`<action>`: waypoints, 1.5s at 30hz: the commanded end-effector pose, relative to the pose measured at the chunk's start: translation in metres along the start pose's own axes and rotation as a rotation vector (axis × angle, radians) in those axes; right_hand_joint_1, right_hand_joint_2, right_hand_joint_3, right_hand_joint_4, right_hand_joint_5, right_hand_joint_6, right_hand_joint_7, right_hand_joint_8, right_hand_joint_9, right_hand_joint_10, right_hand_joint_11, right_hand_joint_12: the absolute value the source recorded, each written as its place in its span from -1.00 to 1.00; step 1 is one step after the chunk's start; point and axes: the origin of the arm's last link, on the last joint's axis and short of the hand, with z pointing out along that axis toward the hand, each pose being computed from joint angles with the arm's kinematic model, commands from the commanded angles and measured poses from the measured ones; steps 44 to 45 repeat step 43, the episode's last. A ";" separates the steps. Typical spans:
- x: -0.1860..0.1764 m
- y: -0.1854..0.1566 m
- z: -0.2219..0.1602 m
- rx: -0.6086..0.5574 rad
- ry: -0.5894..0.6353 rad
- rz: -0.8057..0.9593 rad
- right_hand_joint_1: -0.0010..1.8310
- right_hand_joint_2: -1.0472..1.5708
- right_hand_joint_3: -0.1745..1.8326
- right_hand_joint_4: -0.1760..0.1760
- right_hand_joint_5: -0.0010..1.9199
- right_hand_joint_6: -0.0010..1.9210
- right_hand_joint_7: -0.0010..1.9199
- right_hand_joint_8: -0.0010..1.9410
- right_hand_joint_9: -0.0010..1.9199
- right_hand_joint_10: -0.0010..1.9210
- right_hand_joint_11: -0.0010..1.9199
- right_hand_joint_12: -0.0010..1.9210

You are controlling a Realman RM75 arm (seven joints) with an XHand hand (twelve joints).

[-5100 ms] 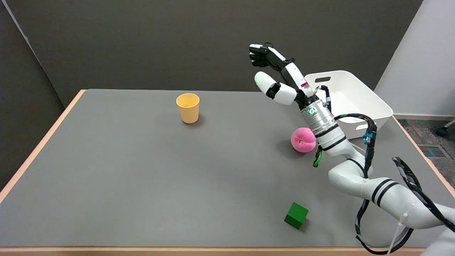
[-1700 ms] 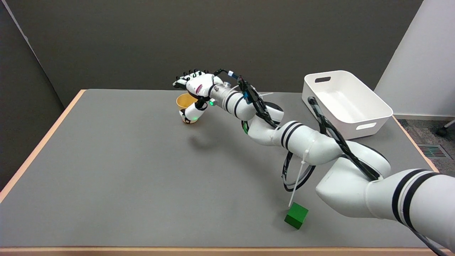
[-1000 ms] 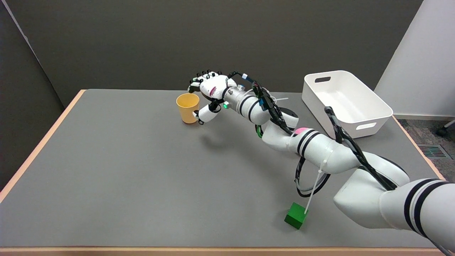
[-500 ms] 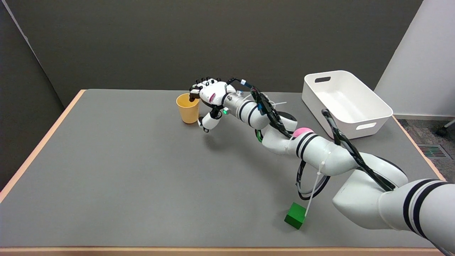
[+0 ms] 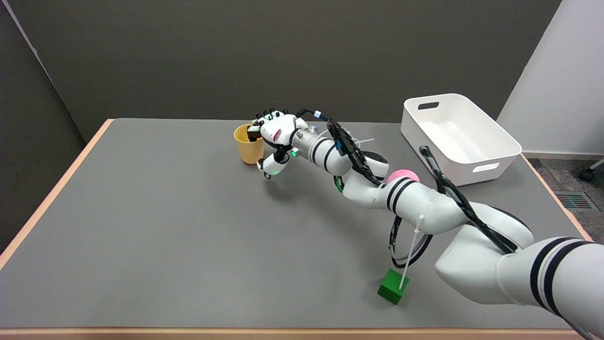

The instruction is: Pick up the yellow cup.

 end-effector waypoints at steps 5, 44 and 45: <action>0.000 -0.007 0.003 0.006 -0.007 -0.010 -0.16 0.72 -0.50 1.00 -0.42 0.73 -0.83 -0.69 -0.94 -0.44 -1.00 -0.20; 0.120 0.233 -0.157 -0.830 0.149 -0.463 -0.10 0.65 -0.40 0.98 -0.34 0.66 -0.76 -0.62 -0.90 -0.39 -1.00 -0.06; 0.120 0.233 -0.157 -0.830 0.149 -0.463 -0.10 0.65 -0.40 0.98 -0.34 0.66 -0.76 -0.62 -0.90 -0.39 -1.00 -0.06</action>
